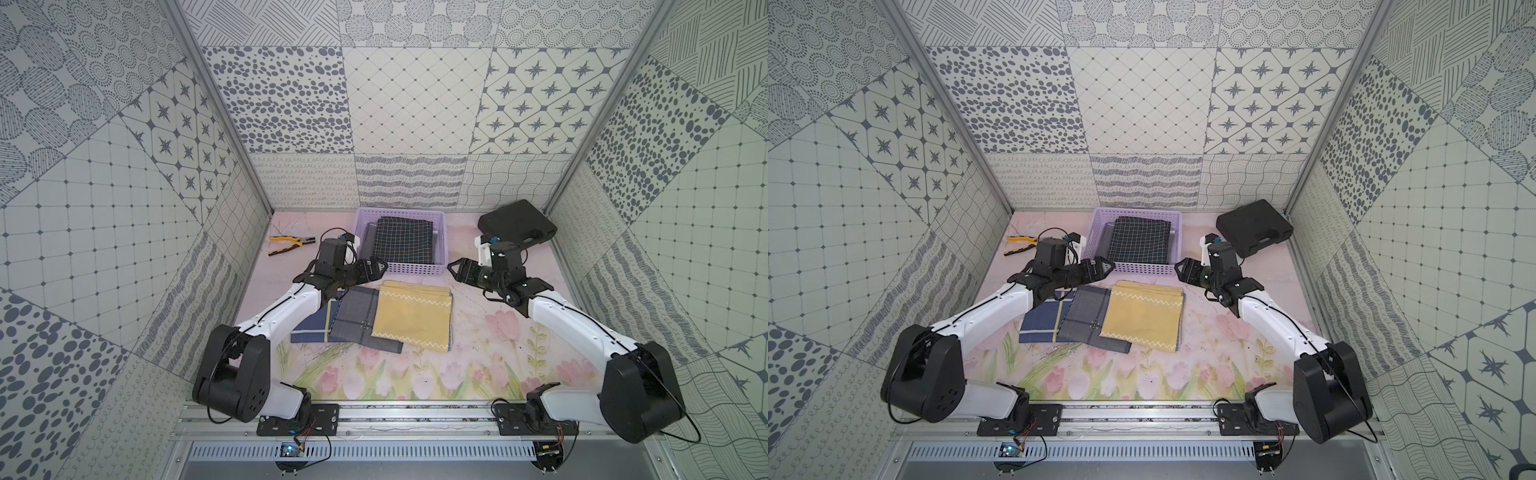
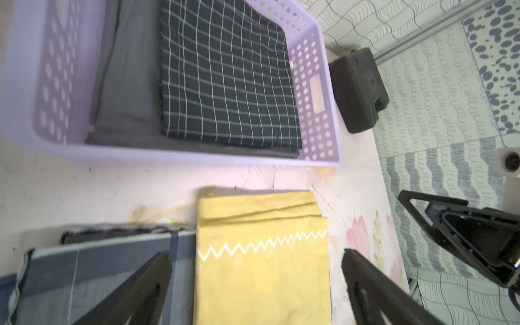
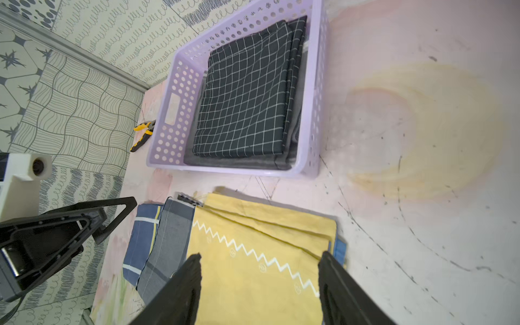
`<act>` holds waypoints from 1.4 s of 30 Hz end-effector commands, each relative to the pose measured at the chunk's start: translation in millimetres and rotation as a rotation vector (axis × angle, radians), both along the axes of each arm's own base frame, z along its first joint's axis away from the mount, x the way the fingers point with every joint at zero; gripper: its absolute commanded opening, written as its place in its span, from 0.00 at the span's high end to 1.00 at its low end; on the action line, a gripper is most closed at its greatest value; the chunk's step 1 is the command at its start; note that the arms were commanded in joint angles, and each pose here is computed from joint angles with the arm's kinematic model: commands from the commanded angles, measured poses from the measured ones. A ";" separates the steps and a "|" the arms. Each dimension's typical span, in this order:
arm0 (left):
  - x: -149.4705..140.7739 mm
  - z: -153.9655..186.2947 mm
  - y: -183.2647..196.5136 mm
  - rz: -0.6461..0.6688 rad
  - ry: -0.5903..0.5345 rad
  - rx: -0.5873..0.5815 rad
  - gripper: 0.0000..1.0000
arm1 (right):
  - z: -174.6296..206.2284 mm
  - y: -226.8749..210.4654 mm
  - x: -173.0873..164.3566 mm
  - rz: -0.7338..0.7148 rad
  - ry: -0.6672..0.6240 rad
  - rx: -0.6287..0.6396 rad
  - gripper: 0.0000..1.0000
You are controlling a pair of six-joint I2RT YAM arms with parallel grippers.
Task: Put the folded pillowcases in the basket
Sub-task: Place the pillowcase in the basket, then pick up the pillowcase from the center of the board.
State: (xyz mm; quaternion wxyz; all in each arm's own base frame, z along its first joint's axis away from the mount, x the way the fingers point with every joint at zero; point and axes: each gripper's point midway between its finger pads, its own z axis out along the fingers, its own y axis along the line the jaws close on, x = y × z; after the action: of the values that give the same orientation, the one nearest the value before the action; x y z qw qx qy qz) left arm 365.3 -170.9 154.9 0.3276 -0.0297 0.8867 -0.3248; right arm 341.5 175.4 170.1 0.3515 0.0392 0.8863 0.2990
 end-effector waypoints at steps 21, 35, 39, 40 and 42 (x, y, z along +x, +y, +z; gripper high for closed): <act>-89.0 -61.7 0.5 0.033 0.030 -0.003 0.00 | -90.3 6.7 -63.9 0.041 0.143 0.006 0.34; -84.8 -76.6 -2.2 0.034 0.053 0.020 0.01 | -114.9 33.7 -60.2 0.079 0.221 0.017 0.42; -85.1 -78.3 -1.4 0.039 0.055 0.020 0.01 | -121.5 34.4 -60.9 0.073 0.241 0.011 0.43; -85.0 -78.7 -1.1 0.040 0.054 0.021 0.01 | -123.6 33.5 -61.1 0.069 0.246 0.007 0.44; -85.0 -79.9 -0.7 0.043 0.057 0.022 0.01 | -126.4 31.9 -61.0 0.060 0.252 -0.001 0.44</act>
State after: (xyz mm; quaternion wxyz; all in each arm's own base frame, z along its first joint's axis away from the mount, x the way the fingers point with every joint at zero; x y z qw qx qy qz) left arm 272.2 -170.6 69.0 0.2877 -0.0521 0.9071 -0.3028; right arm 269.4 201.5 35.4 0.2097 0.0471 0.9312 0.2944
